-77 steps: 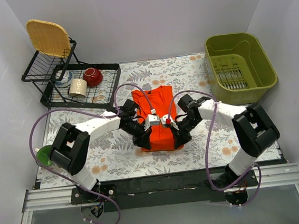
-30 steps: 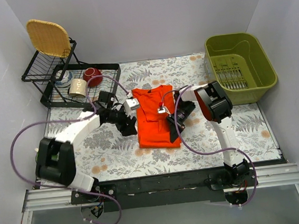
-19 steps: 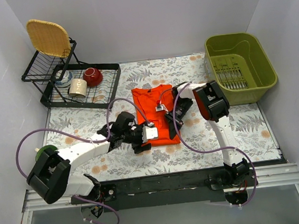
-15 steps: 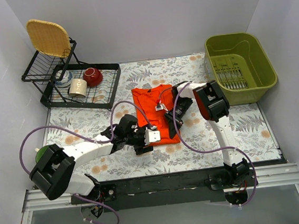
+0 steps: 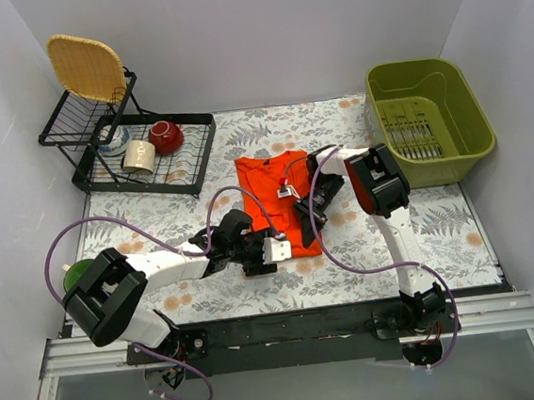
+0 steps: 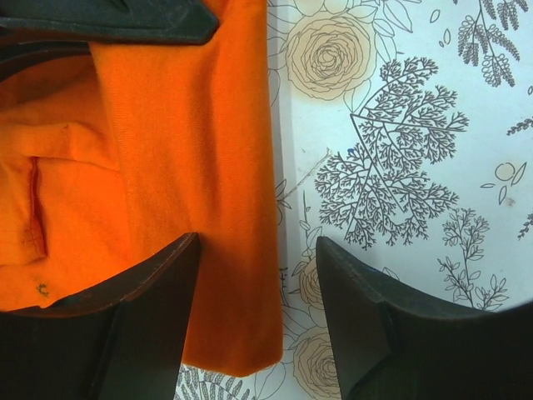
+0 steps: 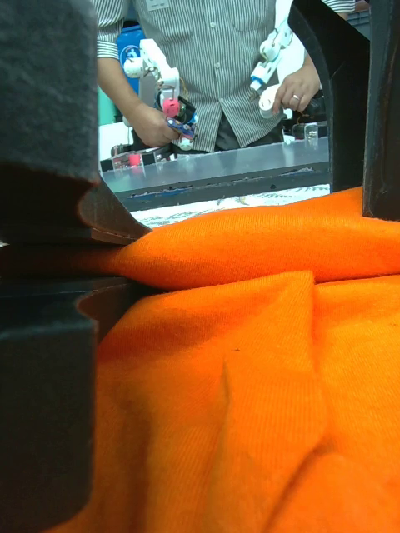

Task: Roll the t-shirts
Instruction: Roll the T-shirt to the center of the board.

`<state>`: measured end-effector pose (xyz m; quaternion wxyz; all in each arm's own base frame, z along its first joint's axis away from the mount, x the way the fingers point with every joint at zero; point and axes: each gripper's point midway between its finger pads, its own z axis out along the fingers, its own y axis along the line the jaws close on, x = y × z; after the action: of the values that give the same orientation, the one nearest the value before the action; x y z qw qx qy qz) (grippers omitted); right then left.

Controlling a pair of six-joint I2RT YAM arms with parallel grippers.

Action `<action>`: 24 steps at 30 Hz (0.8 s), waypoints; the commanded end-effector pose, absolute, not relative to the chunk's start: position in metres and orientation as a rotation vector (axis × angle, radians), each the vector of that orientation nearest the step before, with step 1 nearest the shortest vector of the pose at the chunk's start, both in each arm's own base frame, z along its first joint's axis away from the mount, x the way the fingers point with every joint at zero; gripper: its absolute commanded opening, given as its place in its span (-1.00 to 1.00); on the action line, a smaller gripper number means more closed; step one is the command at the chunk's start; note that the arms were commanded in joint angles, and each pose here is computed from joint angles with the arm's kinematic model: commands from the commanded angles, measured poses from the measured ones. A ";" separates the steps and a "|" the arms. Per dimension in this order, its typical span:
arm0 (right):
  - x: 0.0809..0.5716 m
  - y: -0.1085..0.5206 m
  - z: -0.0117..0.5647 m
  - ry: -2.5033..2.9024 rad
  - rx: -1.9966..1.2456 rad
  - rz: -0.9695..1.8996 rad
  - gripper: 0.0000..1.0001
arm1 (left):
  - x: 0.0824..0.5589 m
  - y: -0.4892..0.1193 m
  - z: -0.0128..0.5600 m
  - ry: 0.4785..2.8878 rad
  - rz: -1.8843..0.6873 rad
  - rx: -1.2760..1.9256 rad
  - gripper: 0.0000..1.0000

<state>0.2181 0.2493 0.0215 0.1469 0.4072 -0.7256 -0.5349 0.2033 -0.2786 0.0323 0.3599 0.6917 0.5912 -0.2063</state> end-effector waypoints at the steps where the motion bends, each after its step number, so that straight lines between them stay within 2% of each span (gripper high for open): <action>1: 0.238 0.244 -0.016 -2.112 1.400 -1.483 -0.95 | 0.194 -0.266 0.024 1.562 -0.510 1.826 0.13; 3: 0.241 0.244 -0.013 -2.119 1.429 -1.466 -0.80 | 0.187 -0.260 0.008 1.660 -0.529 1.878 0.00; 4: 0.244 0.242 -0.010 -2.129 1.447 -1.462 -0.41 | 0.187 -0.257 0.003 1.717 -0.529 1.871 -0.06; 5: 0.250 0.243 0.003 -2.146 1.498 -1.465 -0.16 | 0.187 -0.258 0.000 1.747 -0.537 1.872 -0.10; 6: 0.253 0.242 0.011 -2.158 1.538 -1.472 0.23 | 0.184 -0.256 -0.001 1.765 -0.546 1.878 -0.14; 7: 0.260 0.238 0.021 -2.185 1.567 -1.482 0.97 | 0.183 -0.257 -0.001 1.765 -0.557 1.880 -0.22; 11: 0.283 0.223 0.079 -2.312 1.745 -1.485 0.97 | 0.173 -0.258 0.001 1.827 -0.626 1.837 -0.37; 16: 0.284 0.201 0.111 -2.444 1.830 -1.462 0.97 | 0.171 -0.268 0.015 1.907 -0.757 1.726 -0.53; 19: 0.266 0.201 0.122 -2.476 2.093 -1.426 0.97 | 0.170 -0.275 0.026 1.947 -0.869 1.685 -0.56; 22: 0.251 0.210 0.124 -2.479 2.534 -1.221 0.97 | 0.173 -0.279 0.034 2.008 -0.988 1.639 -0.59; 23: 0.228 0.206 0.118 -2.464 2.620 -1.172 0.97 | 0.174 -0.281 0.036 2.028 -1.023 1.628 -0.59; 24: 0.241 0.212 0.122 -2.469 2.809 -1.052 0.97 | 0.173 -0.279 0.037 2.079 -1.062 1.612 -0.60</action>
<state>0.2245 0.1886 0.1165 -0.2246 0.5974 -0.6798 -0.3614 0.1946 -0.2831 0.0327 0.2479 0.6108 0.6905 -0.2978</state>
